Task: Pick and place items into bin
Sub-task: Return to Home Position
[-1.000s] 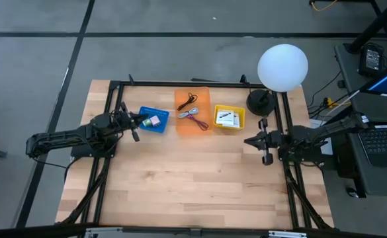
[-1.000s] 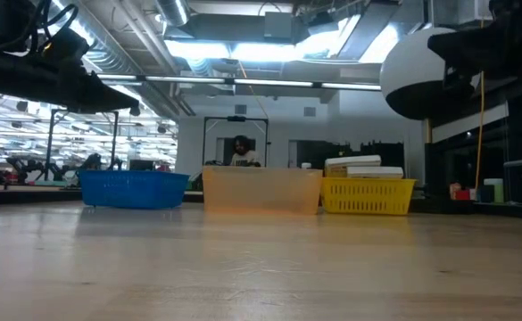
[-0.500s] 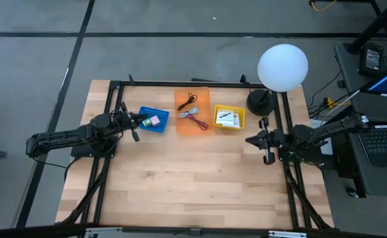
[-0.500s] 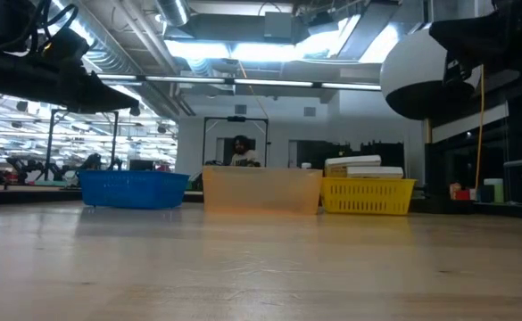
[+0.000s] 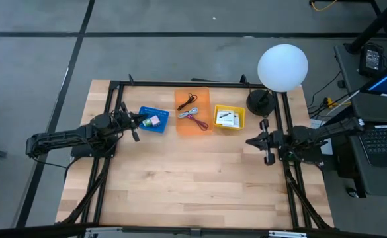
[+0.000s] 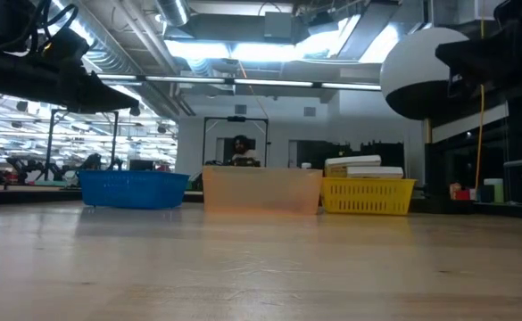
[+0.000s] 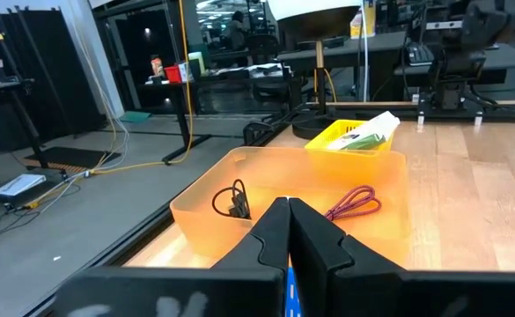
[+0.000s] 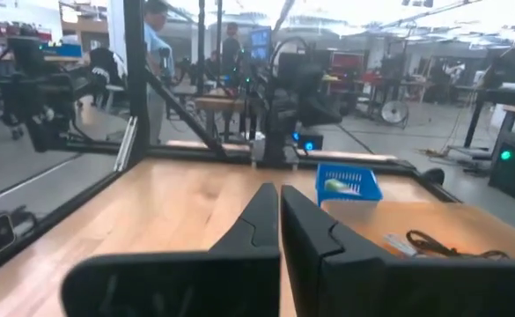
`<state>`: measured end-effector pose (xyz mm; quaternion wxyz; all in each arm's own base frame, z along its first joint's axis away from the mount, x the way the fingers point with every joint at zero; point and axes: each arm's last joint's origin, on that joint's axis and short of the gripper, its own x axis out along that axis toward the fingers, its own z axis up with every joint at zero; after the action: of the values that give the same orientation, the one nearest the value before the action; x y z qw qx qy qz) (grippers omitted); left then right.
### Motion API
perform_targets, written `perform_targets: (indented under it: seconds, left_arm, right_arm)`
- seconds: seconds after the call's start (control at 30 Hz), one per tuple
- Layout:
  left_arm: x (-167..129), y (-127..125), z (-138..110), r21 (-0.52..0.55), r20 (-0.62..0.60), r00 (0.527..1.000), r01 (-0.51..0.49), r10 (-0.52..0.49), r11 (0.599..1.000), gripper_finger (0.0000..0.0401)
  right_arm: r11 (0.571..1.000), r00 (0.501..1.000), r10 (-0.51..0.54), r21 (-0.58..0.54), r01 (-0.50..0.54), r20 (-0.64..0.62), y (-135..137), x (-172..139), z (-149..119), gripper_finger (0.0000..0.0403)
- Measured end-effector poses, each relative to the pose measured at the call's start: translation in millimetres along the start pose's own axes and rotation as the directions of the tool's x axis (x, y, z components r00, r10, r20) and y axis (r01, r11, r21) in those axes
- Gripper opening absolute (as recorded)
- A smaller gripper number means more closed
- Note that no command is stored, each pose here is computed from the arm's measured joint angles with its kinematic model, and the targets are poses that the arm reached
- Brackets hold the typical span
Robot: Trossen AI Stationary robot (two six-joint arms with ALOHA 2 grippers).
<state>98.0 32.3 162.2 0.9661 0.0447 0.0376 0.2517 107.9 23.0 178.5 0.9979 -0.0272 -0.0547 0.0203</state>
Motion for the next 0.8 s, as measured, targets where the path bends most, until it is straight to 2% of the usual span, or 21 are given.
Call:
perform_targets:
  seconds: [0.13,0.3,0.8]
  left_arm:
    - [0.0,0.0,0.0,0.000,0.000,1.000,-0.001,0.001,1.000,0.0005]
    - [0.0,0.0,0.0,0.000,0.000,1.000,-0.001,0.001,1.000,0.0004]
    - [0.0,0.0,0.0,0.000,0.000,1.000,-0.001,0.001,1.000,0.0004]
  right_arm:
    - [1.000,1.000,0.013,-0.003,-0.013,-0.018,-1.6,-4.9,-2.1,0.0000]
    - [0.995,0.997,0.079,-0.052,-0.080,-0.009,-2.6,-9.1,-2.2,0.0000]
    - [0.994,0.995,0.082,-0.066,-0.086,-0.060,-2.7,-10.6,-7.3,0.0001]
